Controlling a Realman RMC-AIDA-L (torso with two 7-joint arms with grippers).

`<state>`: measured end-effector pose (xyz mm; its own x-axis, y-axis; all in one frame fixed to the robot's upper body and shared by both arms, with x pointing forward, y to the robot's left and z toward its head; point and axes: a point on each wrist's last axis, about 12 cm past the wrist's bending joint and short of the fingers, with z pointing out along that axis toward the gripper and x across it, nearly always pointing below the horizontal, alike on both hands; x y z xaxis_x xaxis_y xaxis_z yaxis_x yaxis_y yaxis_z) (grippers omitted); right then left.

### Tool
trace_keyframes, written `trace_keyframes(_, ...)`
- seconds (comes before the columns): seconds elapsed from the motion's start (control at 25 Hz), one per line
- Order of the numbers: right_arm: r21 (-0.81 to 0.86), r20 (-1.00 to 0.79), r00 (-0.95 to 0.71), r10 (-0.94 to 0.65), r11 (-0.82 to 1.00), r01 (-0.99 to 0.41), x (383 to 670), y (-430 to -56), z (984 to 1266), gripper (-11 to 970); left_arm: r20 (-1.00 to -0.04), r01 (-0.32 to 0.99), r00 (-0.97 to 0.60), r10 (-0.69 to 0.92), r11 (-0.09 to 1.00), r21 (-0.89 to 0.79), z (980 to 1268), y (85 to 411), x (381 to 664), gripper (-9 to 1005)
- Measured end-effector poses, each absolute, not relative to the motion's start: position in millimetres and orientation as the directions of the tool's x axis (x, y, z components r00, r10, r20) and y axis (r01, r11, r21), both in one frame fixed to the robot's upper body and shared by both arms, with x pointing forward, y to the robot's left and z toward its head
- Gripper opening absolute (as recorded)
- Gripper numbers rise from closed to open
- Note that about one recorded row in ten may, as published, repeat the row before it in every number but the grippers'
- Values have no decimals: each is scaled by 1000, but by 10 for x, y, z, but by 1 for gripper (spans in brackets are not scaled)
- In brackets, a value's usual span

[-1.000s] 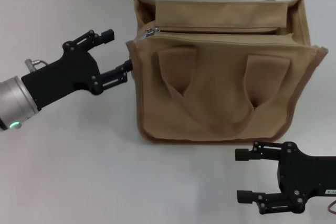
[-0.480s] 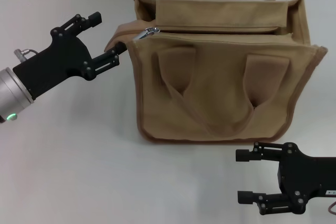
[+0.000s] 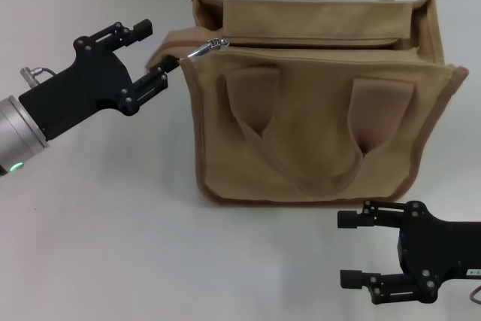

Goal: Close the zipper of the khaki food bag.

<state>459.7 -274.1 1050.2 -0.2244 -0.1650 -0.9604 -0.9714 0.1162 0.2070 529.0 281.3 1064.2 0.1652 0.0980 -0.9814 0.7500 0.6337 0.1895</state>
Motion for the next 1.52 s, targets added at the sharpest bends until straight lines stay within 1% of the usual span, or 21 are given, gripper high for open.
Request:
trace_keyframes(0.36, 207, -961, -224, -164, 118, -971, 4600, -2741, 10503, 763, -966, 748, 233, 110, 614, 251, 10670, 2807, 5253, 344)
trace_keyframes(0.56, 206, -963, -223, -150, 116, -972, 4599, -2735, 10514, 763, -965, 753, 239, 104, 608, 252, 10677, 2803, 5240, 238)
trace_keyframes(0.68, 203, -971, -214, -111, 97, -974, 4586, -2726, 10562, 763, -965, 754, 246, 96, 607, 252, 10686, 2807, 5227, 174)
trace_keyframes(0.8, 212, -976, -215, -38, 62, -975, 4564, -2743, 10667, 763, -964, 756, 251, 89, 604, 253, 10692, 2811, 5214, 110)
trace_keyframes(0.92, 235, -969, -233, 75, 12, -972, 4561, -2810, 10860, 763, -964, 757, 252, 87, 603, 252, 10692, 2817, 5203, 15)
trace_keyframes(1.0, 255, -958, -254, 134, -9, -967, 4583, -2851, 10967, 763, -964, 757, 254, 85, 602, 252, 10694, 2818, 5199, 15)
trace_keyframes(1.12, 316, -928, -314, 202, -20, -948, 4716, -2885, 11135, 763, -963, 760, 258, 78, 599, 252, 10700, 2811, 5193, 15)
trace_keyframes(1.32, 406, -888, -412, 202, -76, -911, 4974, -2827, 11365, 762, -962, 765, 265, 66, 594, 251, 10713, 2805, 5182, 15)
trace_keyframes(1.52, 481, -852, -499, 160, -136, -866, 5258, -2672, 11617, 762, -961, 766, 268, 61, 591, 251, 10718, 2802, 5175, 15)
